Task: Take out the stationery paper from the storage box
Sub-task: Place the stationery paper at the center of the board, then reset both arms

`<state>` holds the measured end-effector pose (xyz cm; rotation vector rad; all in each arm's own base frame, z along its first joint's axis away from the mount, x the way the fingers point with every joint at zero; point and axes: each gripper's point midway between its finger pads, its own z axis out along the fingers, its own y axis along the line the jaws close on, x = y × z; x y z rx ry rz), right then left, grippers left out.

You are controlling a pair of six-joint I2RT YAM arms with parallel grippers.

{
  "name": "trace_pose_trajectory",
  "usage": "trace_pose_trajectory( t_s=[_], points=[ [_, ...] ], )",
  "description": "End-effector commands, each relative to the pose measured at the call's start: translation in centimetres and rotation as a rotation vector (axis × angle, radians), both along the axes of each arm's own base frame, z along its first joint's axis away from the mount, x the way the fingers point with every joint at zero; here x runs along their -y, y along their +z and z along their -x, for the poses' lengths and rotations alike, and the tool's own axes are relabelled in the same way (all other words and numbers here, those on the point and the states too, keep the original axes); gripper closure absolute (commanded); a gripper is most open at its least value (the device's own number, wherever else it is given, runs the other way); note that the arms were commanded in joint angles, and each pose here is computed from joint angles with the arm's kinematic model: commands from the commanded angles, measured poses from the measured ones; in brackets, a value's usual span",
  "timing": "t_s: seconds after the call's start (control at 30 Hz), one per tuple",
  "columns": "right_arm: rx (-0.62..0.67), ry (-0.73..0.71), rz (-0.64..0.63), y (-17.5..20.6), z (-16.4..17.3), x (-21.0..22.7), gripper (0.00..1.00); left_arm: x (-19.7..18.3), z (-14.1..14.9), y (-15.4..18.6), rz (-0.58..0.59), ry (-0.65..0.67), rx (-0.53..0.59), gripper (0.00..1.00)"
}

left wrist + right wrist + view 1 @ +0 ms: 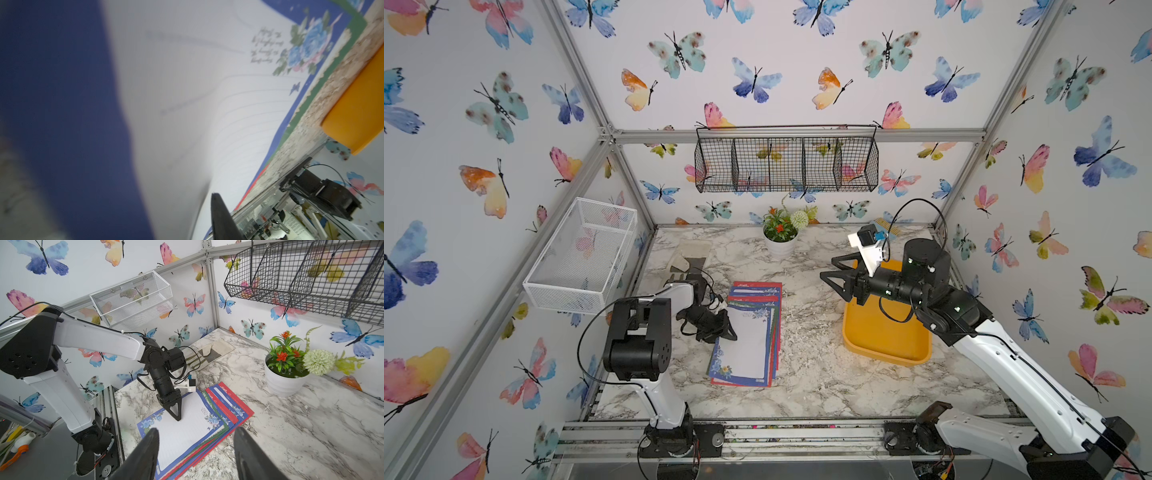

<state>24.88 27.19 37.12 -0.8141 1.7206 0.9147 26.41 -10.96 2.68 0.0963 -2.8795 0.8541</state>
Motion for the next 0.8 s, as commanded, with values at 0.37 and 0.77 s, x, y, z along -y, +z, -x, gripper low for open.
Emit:
trace_pose_trajectory(
  t_s=[0.37,0.77],
  points=[
    [-0.018,-0.299,0.109,-1.9,-3.8,3.5,0.38,-5.2,-2.2,1.6,-0.320,0.011,0.124,0.15],
    [0.105,-0.865,0.387,-8.4,-10.5,12.0,0.24,-3.1,-10.7,10.6,-0.397,0.082,0.730,0.15]
  ],
)
